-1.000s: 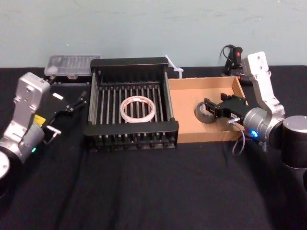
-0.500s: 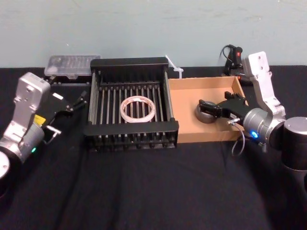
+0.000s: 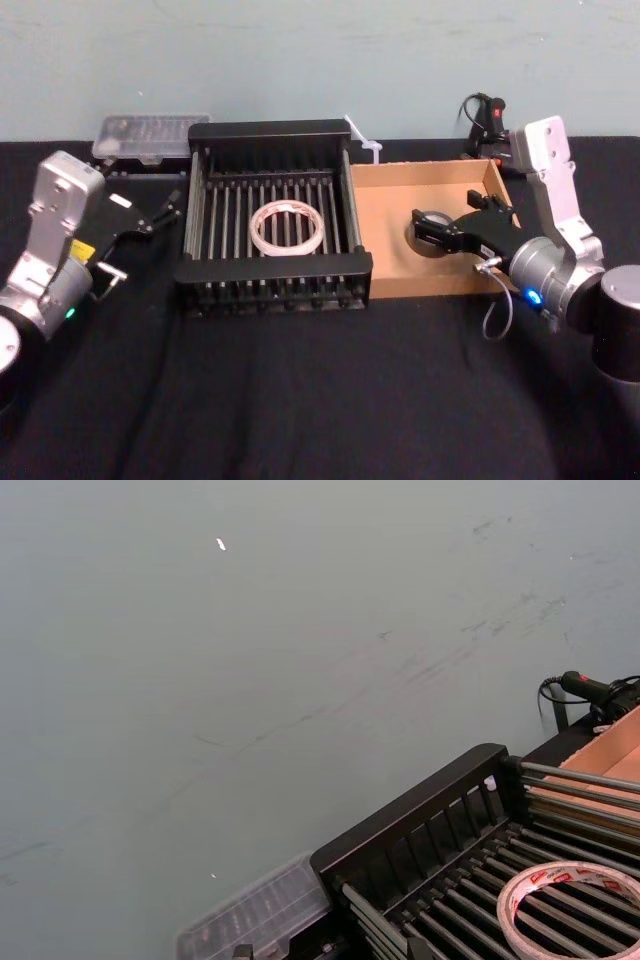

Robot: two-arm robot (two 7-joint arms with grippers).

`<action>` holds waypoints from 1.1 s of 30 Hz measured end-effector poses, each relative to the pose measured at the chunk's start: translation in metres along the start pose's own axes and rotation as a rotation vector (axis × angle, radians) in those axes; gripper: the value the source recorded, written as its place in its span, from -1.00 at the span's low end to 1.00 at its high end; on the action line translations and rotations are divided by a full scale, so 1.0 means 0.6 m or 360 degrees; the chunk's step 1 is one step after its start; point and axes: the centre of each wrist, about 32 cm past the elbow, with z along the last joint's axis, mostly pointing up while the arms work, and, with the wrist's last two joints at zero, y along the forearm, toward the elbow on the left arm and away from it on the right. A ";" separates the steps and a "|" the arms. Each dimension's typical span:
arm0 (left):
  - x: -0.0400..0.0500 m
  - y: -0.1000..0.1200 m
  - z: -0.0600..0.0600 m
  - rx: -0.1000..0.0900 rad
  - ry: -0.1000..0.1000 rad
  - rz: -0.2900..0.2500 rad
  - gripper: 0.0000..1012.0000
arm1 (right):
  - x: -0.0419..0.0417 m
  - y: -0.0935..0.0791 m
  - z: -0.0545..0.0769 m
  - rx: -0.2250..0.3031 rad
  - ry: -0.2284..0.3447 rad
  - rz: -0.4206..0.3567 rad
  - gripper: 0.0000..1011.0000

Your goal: Pick up the white tape and place it into the black box , Pick up the silver tape and place it into the brown box.

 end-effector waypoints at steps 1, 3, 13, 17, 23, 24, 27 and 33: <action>0.000 0.000 0.000 0.0000 0.0000 0.0000 0.98 | -0.005 -0.006 -0.001 0.0017 -0.0009 -0.0010 0.98; 0.000 0.000 0.000 0.0000 0.0000 0.0000 0.98 | -0.008 -0.011 -0.002 0.0034 -0.0014 -0.0020 0.98; 0.000 0.000 0.000 0.0000 0.0000 0.0000 0.98 | -0.024 -0.048 -0.014 0.0126 -0.0013 -0.0051 0.98; 0.000 0.000 0.000 0.0000 0.0000 0.0000 0.98 | -0.027 -0.062 -0.024 0.0158 -0.0015 -0.0048 0.98; 0.000 0.000 0.000 0.0000 0.0000 0.0000 0.98 | -0.036 -0.085 -0.036 0.0232 -0.0022 -0.0054 0.98; 0.000 0.000 0.000 0.0000 0.0000 0.0000 0.98 | -0.038 -0.087 -0.038 0.0238 -0.0024 -0.0057 0.98; 0.000 0.000 0.000 0.0000 0.0000 0.0000 0.98 | -0.043 -0.096 -0.044 0.0260 -0.0030 -0.0071 0.98; 0.000 0.000 0.000 0.0000 0.0000 0.0000 0.98 | -0.054 -0.110 -0.055 0.0291 -0.0028 -0.0101 0.98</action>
